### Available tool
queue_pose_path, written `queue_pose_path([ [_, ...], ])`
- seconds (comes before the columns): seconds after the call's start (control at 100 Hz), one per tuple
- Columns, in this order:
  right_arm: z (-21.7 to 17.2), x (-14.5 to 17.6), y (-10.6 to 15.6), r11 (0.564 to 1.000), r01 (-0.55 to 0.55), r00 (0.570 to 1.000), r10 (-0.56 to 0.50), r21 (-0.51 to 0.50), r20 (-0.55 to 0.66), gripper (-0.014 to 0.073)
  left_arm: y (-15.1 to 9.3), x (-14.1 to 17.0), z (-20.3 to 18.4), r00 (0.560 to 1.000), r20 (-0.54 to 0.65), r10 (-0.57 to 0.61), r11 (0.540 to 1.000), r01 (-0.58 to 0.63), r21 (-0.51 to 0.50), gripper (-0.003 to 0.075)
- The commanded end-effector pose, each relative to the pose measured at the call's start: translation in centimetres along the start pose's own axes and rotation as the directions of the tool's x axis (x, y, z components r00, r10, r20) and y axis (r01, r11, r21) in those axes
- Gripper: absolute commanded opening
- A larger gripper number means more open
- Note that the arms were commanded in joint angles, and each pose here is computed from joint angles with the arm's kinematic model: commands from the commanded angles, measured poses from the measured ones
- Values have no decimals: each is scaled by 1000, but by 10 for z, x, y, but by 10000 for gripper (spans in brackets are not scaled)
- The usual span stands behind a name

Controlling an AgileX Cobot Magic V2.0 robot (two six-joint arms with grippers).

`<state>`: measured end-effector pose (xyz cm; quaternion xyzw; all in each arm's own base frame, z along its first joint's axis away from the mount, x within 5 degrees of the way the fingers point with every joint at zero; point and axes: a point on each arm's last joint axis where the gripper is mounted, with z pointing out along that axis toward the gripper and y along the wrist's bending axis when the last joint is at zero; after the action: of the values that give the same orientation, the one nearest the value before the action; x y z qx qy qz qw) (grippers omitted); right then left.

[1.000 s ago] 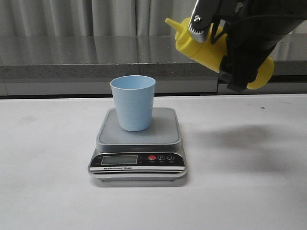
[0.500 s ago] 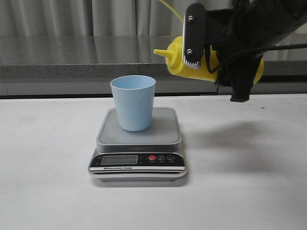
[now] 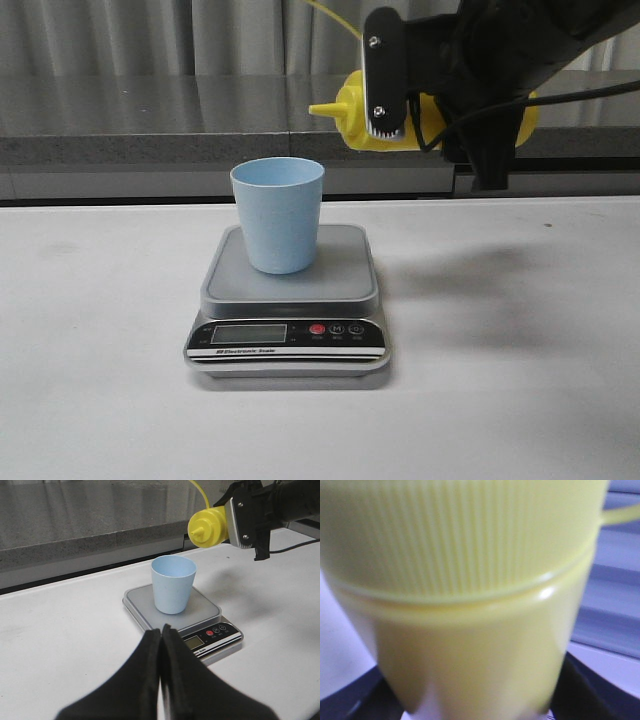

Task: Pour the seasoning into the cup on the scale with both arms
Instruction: 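Tilt the bottle nozzle-down over the cup with the right gripper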

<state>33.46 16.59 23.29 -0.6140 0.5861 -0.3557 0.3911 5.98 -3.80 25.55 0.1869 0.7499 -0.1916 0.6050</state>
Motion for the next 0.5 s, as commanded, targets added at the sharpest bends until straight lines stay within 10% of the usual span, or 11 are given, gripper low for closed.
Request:
queue_pose_path([
  [0.0,-9,-2,-23,994,40,999,-37,102,-37,-58,0,-17,-2,994,106,-15,1000,16,-6,-20],
  [0.49,-5,-9,-17,988,127,992,-124,88,-37,-58,0,-17,-2,994,106,-15,1000,16,-6,-20],
])
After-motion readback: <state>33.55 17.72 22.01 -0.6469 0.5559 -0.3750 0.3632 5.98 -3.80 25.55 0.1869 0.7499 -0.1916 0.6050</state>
